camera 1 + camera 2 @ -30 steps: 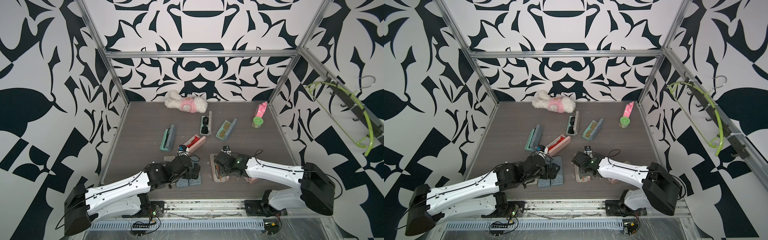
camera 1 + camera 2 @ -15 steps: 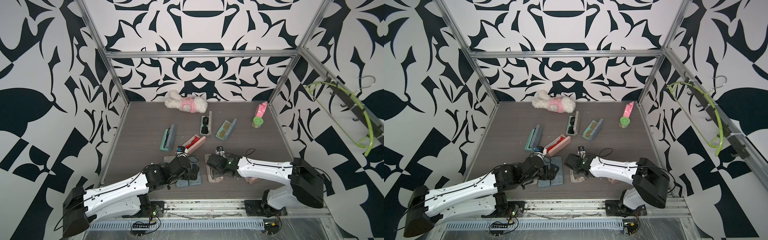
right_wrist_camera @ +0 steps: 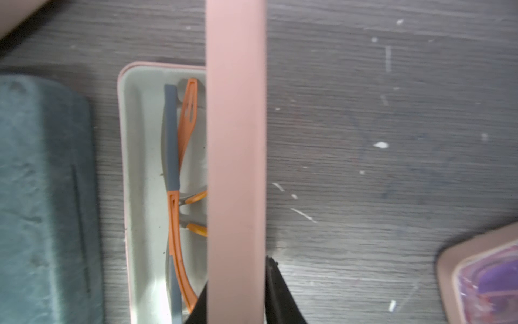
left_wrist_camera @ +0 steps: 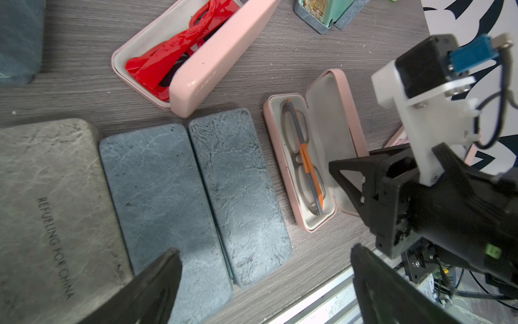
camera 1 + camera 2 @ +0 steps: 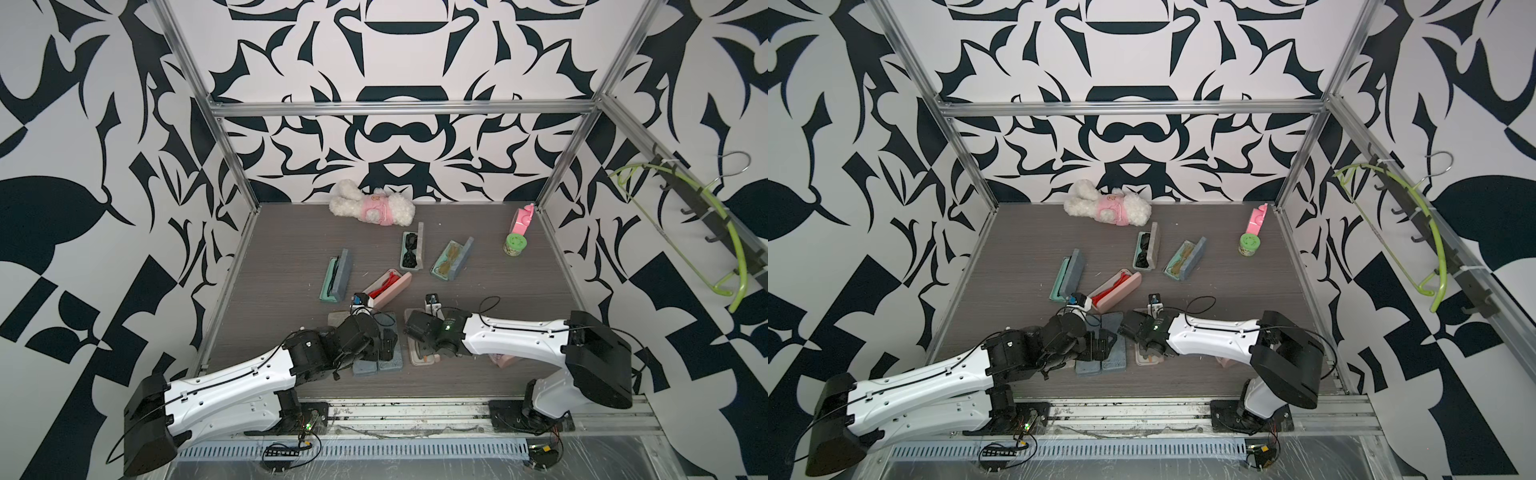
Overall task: Close the glasses case
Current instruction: Move the glasses case to the center of the board.
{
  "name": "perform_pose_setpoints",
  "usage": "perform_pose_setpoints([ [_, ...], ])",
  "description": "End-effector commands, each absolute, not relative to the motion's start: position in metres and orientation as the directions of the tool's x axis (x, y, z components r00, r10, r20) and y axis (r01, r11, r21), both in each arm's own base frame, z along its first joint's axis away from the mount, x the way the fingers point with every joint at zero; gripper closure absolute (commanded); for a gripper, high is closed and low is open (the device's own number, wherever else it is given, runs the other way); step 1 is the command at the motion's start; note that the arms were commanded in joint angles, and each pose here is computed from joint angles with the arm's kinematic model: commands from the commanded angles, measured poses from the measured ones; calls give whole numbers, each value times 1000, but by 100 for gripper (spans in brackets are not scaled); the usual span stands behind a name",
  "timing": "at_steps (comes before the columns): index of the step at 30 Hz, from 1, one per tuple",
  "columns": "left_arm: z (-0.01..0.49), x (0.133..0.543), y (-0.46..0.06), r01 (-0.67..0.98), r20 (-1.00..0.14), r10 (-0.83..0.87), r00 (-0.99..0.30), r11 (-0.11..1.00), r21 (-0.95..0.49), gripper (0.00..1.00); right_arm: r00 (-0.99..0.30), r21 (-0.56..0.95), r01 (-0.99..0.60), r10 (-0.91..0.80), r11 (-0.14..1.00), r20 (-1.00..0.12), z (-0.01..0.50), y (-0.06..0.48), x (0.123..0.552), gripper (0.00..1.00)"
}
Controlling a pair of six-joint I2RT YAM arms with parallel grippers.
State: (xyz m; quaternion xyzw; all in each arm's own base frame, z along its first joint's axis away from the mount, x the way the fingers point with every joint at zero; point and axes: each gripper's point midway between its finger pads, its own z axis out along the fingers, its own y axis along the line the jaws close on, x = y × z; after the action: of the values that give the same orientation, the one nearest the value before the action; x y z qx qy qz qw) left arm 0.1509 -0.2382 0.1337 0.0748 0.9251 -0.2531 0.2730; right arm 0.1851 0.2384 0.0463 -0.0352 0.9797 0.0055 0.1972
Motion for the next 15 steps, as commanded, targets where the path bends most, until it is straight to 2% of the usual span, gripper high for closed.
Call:
perform_pose_setpoints([
  [1,125,147,-231,274,-533,16,-846,870,-410,0,-914,68,-72,-38,995,-403,55,261,187,74],
  [7,124,146,-230,270,-529,13,-849,870,-413,1,-913,72,-78,-42,994,-407,57,267,187,73],
  [15,123,145,-229,264,-524,9,-852,871,-414,1,-910,116,-89,-33,989,-413,62,274,186,61],
])
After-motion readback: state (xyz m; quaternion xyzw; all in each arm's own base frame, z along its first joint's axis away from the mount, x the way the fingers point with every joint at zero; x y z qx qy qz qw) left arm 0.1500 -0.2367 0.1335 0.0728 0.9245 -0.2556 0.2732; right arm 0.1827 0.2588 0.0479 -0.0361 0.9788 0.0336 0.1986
